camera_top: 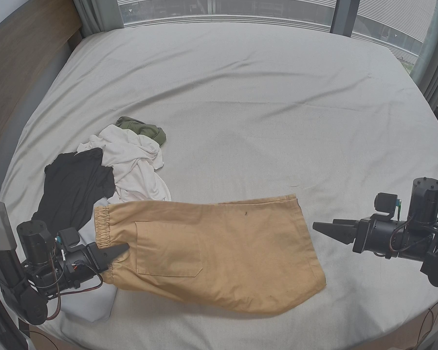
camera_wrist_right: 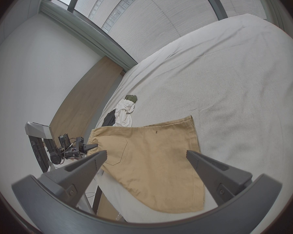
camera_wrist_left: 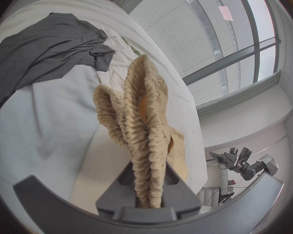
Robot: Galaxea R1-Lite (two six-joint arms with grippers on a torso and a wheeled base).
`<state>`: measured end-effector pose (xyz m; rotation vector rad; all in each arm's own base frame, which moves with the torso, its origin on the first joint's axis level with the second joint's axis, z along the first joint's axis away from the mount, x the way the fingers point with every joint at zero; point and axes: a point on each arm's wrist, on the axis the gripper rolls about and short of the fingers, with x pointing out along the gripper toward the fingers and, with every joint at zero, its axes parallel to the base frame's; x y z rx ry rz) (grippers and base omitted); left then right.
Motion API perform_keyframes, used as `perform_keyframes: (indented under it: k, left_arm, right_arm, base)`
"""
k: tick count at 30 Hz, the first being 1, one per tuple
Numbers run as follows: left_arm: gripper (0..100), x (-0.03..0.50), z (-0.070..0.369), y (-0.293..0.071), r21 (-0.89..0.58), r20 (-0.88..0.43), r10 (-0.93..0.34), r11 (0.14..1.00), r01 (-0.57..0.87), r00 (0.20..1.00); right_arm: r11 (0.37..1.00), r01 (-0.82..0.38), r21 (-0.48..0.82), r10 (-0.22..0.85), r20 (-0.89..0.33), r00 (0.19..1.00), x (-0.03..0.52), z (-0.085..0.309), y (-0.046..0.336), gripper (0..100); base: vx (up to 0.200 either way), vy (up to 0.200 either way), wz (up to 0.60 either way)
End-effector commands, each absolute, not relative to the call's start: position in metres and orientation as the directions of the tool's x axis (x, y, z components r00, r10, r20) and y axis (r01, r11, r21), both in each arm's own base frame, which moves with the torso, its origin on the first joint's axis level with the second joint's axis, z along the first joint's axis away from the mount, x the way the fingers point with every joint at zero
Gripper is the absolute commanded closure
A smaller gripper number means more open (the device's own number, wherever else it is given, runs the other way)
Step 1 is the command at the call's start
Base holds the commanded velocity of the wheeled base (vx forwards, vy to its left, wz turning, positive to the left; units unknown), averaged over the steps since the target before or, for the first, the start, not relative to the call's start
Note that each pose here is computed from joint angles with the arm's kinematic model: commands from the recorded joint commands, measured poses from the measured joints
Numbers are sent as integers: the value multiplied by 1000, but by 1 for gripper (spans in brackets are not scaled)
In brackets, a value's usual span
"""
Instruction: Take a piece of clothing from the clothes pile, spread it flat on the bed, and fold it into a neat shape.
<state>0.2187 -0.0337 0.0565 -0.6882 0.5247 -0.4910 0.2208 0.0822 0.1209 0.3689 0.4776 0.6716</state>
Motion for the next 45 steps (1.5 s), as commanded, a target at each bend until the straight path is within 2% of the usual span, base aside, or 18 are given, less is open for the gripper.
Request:
perform_keyframes:
  k: [1,13,14,26,45]
  left_arm:
    - [100,217,64,-42,-693,-258,-610,657,296,749]
    - [100,222,69,-65,-686,-221,-681,618,385,699]
    - [100,224,71,-78,-680,-203,-717,593,431,666]
    - [100,229,81,-113,-663,-139,-799,514,544,585]
    - [100,235,75,-149,-659,-126,-855,451,601,504]
  right_arm:
    - [725,-502,472,669,-304,679,221,119,83,0]
    - [726,-499,473,666,-305,681,221,119,83,0]
    - [727,-498,473,665,-305,682,221,119,83,0]
    - [727,-497,473,665,-306,681,221,119,83,0]
    - [726,-510,462,662,-266,701,222,123,81,0]
  base:
    - [0,0,0]
    - [0,0,0]
    - [0,0,0]
    - [0,0,0]
    - [0,0,0]
